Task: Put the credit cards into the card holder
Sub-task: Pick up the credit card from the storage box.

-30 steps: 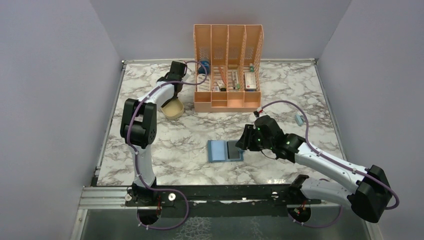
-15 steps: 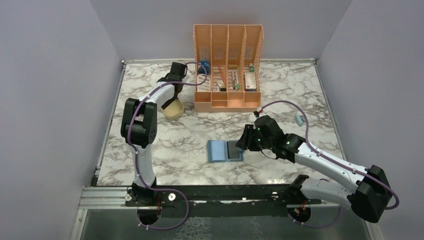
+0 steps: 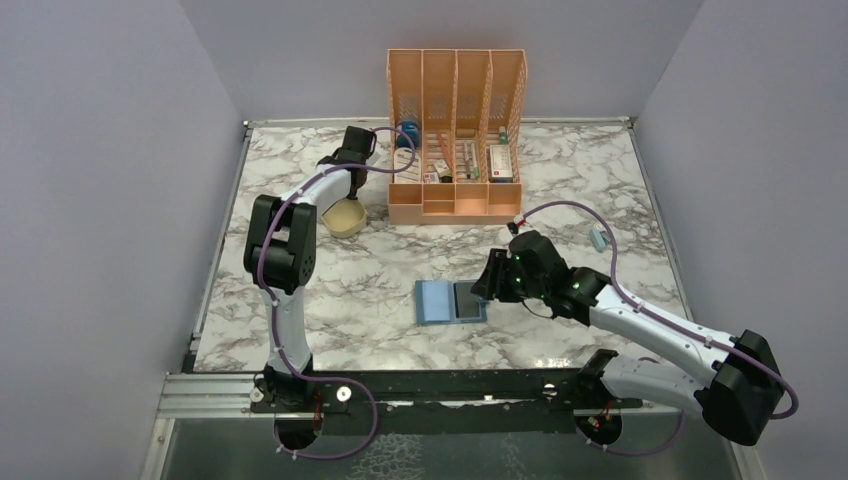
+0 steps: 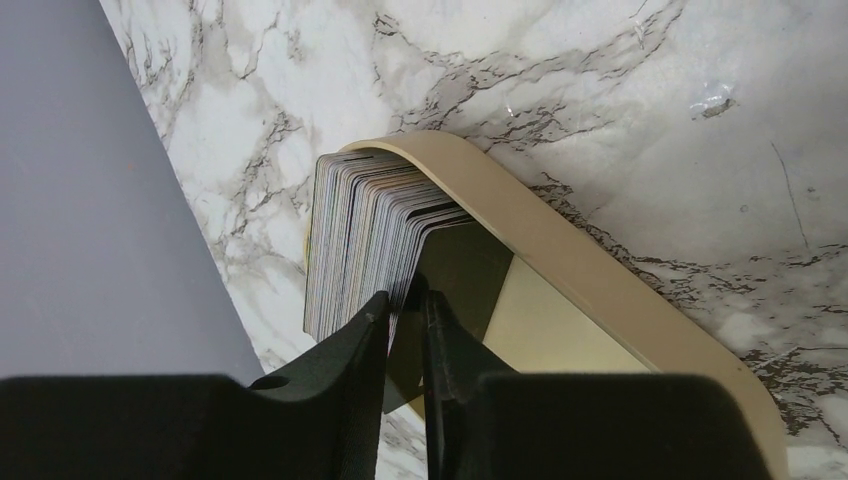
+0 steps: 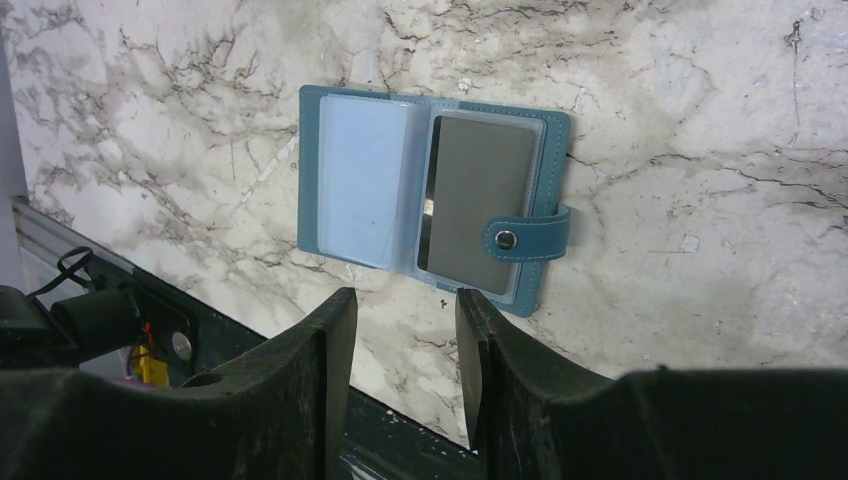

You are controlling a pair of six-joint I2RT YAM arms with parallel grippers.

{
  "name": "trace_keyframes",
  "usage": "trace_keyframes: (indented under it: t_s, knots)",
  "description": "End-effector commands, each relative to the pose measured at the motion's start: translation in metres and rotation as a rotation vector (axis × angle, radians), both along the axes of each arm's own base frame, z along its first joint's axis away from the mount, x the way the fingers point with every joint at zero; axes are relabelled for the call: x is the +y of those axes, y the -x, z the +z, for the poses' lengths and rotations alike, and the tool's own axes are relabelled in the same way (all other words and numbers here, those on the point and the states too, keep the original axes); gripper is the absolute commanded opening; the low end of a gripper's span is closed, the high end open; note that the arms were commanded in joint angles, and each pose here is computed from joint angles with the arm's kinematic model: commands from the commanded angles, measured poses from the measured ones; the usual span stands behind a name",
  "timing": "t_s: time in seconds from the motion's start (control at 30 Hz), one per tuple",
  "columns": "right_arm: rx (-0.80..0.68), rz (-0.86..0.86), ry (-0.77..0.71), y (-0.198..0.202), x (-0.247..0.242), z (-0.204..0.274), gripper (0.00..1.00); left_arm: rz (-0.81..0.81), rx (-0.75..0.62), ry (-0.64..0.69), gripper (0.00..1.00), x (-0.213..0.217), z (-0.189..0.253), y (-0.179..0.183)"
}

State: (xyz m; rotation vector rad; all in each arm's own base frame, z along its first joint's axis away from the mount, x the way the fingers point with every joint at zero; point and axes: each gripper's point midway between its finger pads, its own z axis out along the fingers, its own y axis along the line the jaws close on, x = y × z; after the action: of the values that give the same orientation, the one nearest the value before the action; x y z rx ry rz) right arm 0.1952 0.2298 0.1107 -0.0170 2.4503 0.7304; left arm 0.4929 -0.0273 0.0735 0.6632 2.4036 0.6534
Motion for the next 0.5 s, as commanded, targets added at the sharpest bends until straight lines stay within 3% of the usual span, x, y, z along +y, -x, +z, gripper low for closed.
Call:
trace_keyframes:
  t_s: [0.0, 0.47]
  knots:
    - [-0.034, -0.004, -0.001, -0.008, 0.002, 0.008, 0.41, 0.012, 0.051, -0.014, 0.16, 0.006, -0.018, 0.008]
    - [-0.027, 0.003, -0.006, -0.007, 0.004, 0.007, 0.41, 0.024, 0.016, -0.030, 0.16, 0.008, 0.006, 0.004]
